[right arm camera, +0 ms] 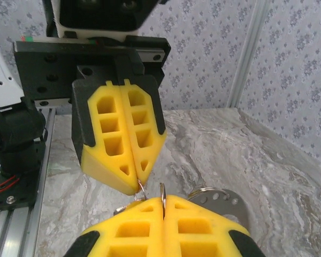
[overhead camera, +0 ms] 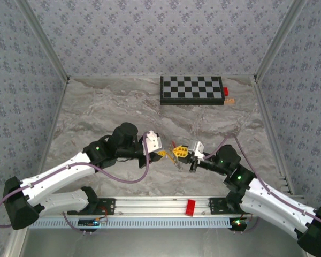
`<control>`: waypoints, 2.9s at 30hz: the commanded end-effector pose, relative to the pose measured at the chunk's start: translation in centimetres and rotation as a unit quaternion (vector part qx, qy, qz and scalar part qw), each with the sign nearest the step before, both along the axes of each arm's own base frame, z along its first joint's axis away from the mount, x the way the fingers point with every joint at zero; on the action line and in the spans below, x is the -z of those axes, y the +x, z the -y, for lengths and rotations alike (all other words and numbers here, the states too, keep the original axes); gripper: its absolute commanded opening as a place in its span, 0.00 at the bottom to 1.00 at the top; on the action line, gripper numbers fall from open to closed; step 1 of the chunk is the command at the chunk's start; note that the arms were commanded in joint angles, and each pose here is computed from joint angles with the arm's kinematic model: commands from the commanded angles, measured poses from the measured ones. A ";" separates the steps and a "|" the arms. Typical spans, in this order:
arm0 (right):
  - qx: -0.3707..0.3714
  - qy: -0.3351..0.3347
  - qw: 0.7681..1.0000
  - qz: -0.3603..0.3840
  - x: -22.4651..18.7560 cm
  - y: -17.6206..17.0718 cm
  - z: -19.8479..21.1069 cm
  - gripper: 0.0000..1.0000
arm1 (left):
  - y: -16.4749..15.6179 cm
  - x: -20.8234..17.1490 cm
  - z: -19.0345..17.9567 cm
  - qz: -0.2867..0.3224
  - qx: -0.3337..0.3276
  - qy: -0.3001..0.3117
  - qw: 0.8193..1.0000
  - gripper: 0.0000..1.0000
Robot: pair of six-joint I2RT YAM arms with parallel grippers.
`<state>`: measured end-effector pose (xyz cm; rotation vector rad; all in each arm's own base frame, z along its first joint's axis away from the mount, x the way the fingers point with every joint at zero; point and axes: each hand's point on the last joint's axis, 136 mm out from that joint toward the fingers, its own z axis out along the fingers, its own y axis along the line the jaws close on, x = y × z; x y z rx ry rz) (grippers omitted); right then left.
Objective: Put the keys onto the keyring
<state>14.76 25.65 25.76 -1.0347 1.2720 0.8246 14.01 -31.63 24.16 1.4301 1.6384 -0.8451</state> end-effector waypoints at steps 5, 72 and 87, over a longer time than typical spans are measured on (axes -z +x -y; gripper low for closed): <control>-0.023 0.015 0.999 0.019 -0.8 -0.7 -0.4 0.00 | -0.5 -1.6 0.5 0.008 0.020 -0.022 1.000 0.00; -0.025 0.026 0.996 0.082 -0.9 -2.0 -0.6 0.00 | -2.0 -0.6 0.3 0.092 0.085 -0.014 0.992 0.00; -0.010 0.017 0.994 0.109 -0.6 -2.2 -0.6 0.00 | -2.3 -0.3 -0.6 0.105 0.085 -0.003 0.991 0.00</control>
